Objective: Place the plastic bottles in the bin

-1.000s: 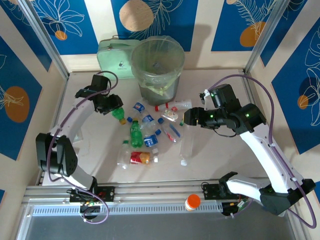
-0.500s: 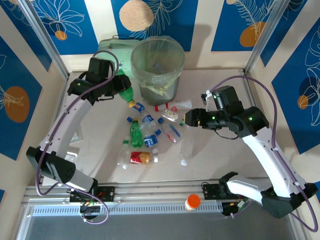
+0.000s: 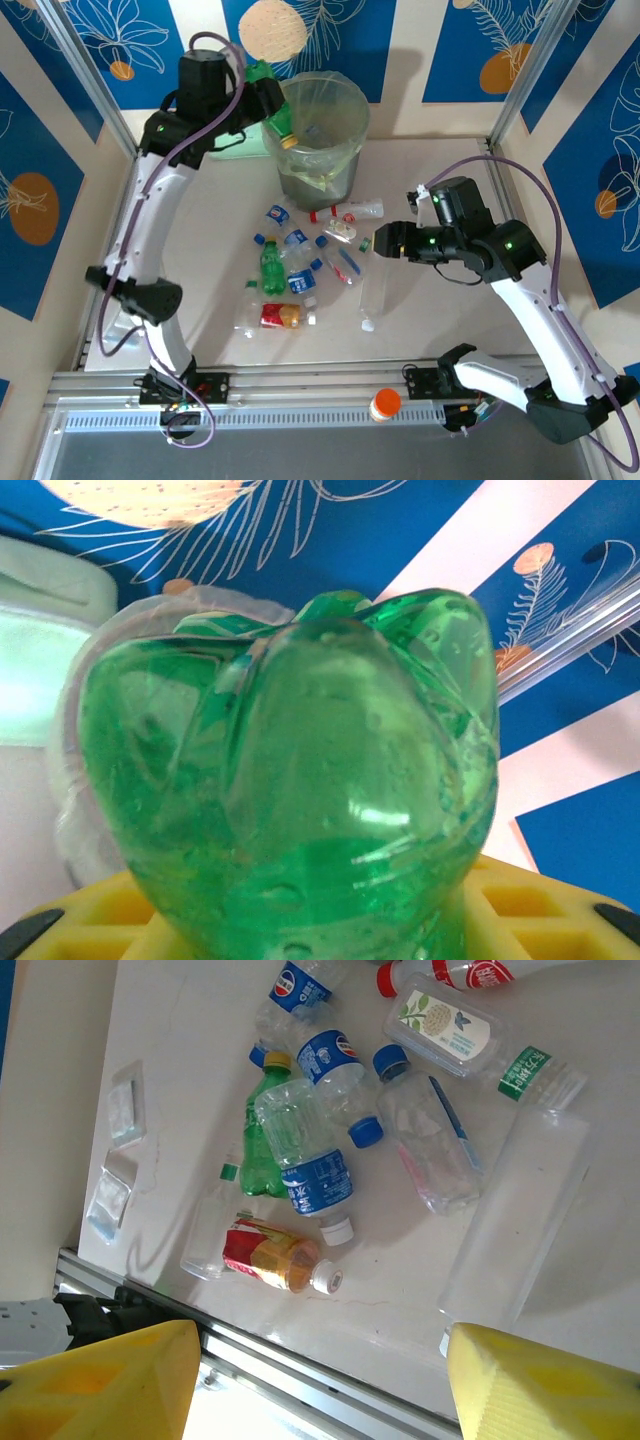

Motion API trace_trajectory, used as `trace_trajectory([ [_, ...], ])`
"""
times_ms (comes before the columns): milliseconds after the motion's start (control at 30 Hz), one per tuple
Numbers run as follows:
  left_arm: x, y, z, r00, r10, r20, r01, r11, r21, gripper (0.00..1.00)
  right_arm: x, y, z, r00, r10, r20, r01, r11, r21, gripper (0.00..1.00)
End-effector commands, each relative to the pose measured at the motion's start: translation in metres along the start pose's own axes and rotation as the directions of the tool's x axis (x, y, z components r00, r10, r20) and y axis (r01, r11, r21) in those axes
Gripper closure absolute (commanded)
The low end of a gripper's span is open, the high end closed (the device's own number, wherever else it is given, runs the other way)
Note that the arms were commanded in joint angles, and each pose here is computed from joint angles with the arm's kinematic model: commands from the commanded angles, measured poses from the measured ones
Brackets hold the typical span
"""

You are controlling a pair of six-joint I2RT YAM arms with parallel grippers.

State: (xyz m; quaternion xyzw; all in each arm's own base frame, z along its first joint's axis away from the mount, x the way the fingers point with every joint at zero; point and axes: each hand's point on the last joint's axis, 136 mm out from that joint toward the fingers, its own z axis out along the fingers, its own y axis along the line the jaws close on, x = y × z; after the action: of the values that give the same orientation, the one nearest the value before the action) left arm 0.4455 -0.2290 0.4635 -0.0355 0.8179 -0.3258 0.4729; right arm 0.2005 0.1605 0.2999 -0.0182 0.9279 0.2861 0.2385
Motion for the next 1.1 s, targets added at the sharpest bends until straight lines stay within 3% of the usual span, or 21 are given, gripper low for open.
trace_trajectory([
  [0,-0.002,-0.018,0.025,1.0,0.007,0.003,-0.007,0.997,0.073,0.55,0.008,-0.007,-0.006,1.0,-0.004,-0.003,0.004,1.0,0.02,0.34],
  [367,0.003,-0.003,0.112,0.999,-0.018,0.052,0.014,0.997,0.07,0.53,0.02,-0.013,-0.006,1.0,0.014,-0.017,-0.014,1.0,0.021,0.34],
  [567,0.024,0.014,0.155,0.998,-0.054,0.018,0.053,0.997,0.062,0.53,0.025,-0.018,-0.001,0.999,0.011,-0.033,-0.01,1.0,0.029,0.34],
  [833,0.039,0.023,0.188,0.997,-0.071,0.004,0.07,0.993,0.09,0.46,0.03,-0.022,0.0,0.999,0.01,-0.044,-0.008,0.999,0.037,0.34],
  [1067,0.077,0.035,0.215,0.993,-0.086,-0.077,0.091,0.994,0.065,0.43,0.032,-0.027,0.001,0.999,0.013,-0.044,-0.011,0.999,0.053,0.34],
])
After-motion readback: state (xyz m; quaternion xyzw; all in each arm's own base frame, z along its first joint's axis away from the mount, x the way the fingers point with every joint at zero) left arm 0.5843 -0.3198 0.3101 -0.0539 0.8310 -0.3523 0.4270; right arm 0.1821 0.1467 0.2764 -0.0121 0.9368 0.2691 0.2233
